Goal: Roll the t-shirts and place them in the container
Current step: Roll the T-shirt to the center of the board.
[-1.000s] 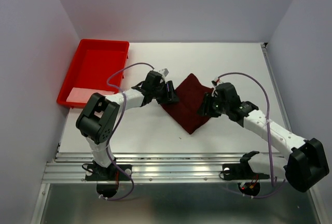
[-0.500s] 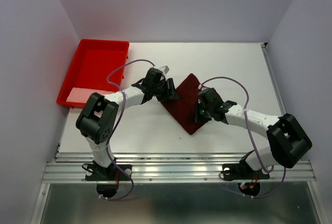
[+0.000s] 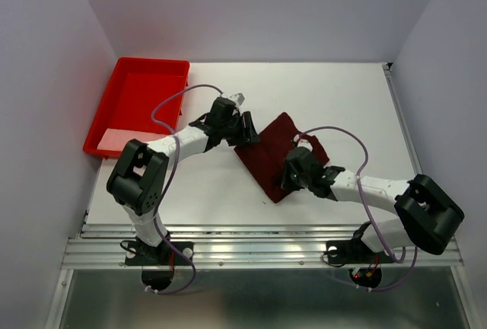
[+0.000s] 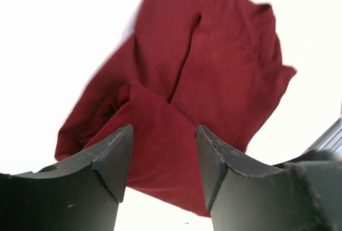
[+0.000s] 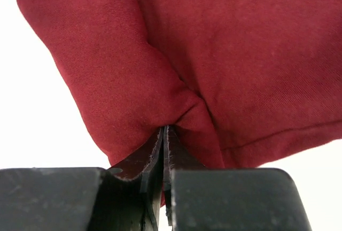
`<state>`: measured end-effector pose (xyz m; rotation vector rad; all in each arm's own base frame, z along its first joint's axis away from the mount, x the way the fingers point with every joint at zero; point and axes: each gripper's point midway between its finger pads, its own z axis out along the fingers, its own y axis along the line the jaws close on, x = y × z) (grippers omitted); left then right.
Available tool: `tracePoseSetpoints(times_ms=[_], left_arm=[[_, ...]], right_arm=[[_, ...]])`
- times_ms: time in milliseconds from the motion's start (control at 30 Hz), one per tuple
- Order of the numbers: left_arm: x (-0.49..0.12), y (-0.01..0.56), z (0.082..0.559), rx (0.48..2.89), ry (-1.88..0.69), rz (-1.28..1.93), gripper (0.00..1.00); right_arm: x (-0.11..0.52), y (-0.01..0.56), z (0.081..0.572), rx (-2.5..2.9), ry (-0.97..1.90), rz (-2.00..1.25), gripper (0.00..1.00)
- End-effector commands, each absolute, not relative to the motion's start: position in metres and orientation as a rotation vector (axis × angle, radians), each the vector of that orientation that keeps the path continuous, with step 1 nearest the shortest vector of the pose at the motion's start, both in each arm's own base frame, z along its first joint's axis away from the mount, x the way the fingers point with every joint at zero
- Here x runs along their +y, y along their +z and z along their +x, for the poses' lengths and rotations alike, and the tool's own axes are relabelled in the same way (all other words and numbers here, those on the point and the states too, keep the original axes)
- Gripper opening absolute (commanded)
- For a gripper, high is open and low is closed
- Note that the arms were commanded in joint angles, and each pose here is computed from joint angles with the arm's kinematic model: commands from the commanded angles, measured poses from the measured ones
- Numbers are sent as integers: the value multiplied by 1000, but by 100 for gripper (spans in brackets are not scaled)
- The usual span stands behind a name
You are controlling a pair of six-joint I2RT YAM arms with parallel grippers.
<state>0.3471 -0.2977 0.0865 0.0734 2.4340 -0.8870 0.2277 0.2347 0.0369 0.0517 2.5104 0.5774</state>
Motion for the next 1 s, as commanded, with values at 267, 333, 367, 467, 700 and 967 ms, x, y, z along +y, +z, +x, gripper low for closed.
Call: tracePoseSetpoints(times_ms=[267,333,367,467,700,967], left_arm=[[-241,170,354,2291,-776,-102,61],[-225,164,351,2343,-685,-155,60],[-219,164,351,2354,-648,-174,60],[-203,165,349,2367,-557,-221,60],[-186,163,341,2356,-555,-285,60],[-163,154,343,2389,-475,-357,60]], right_arm=[[259,35,198,2503,511,239,21],[261,55,205,2443,452,146,27],[255,54,204,2438,403,109,29],[257,84,210,2371,296,-24,38],[276,105,201,2321,107,-345,52],[294,93,186,2242,-192,-602,66]])
